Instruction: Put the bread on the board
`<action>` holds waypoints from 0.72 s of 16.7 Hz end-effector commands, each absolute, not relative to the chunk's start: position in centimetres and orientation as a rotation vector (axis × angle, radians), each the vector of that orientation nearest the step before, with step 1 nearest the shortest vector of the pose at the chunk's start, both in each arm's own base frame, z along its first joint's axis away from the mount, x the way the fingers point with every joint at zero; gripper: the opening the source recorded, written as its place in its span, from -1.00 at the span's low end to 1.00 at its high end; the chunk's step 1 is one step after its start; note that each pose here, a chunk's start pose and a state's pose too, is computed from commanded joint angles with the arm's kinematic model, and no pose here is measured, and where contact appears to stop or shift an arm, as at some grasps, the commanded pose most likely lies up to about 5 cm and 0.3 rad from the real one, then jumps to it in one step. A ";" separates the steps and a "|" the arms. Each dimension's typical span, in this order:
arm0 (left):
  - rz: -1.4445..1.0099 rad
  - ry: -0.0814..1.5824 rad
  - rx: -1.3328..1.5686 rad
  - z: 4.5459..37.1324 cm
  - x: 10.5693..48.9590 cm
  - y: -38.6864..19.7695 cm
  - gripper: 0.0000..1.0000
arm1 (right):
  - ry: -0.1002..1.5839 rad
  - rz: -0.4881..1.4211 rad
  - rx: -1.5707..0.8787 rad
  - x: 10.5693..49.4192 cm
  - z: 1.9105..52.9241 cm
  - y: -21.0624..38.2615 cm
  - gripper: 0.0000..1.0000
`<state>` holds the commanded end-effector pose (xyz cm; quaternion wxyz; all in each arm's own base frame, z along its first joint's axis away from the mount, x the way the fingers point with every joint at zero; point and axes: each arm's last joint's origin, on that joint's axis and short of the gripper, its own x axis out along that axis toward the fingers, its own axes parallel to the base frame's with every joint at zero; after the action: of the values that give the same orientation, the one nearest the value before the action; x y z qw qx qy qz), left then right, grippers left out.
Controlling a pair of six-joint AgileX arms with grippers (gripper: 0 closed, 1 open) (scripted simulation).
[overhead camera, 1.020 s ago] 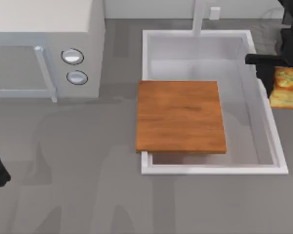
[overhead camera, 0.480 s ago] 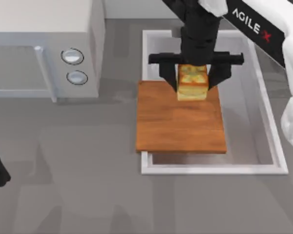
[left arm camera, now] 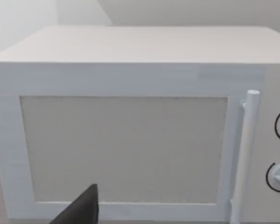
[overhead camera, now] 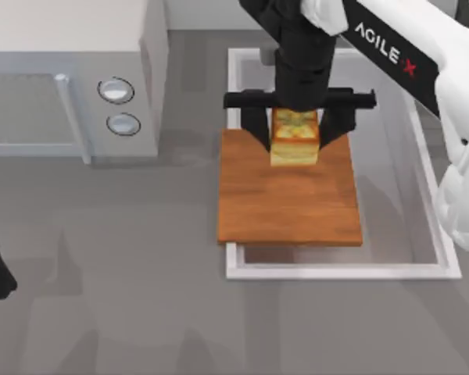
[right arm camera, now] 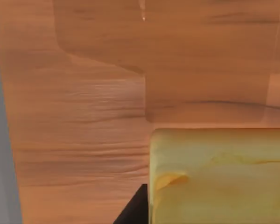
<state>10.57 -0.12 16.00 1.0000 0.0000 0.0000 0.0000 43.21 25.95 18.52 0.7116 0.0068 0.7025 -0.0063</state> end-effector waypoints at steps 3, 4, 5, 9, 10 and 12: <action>0.000 0.000 0.000 16.0 10.6 -0.1 1.00 | 1.559 -0.017 0.016 43.3 17.9 25.9 -1.00; 0.000 0.000 0.000 16.0 10.6 -0.1 1.00 | 1.558 -0.015 0.014 43.3 17.6 26.0 -1.00; 0.000 0.000 0.000 16.0 10.6 -0.1 1.00 | 1.557 -0.013 0.012 43.3 17.2 26.1 -1.00; 0.000 0.000 0.000 16.0 10.6 -0.1 1.00 | 1.550 -0.006 0.014 43.2 16.0 26.1 -1.00; 0.000 0.000 0.000 16.0 10.6 -0.1 1.00 | 1.546 -0.004 0.015 43.2 15.7 26.2 -1.00; 0.000 0.000 0.000 16.0 10.6 -0.1 1.00 | 1.545 -0.004 0.015 43.1 15.0 26.2 -1.00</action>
<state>10.57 -0.12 16.00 1.0000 0.0000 0.0000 0.0000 43.14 26.18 15.04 0.7160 0.0068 0.6980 -0.0016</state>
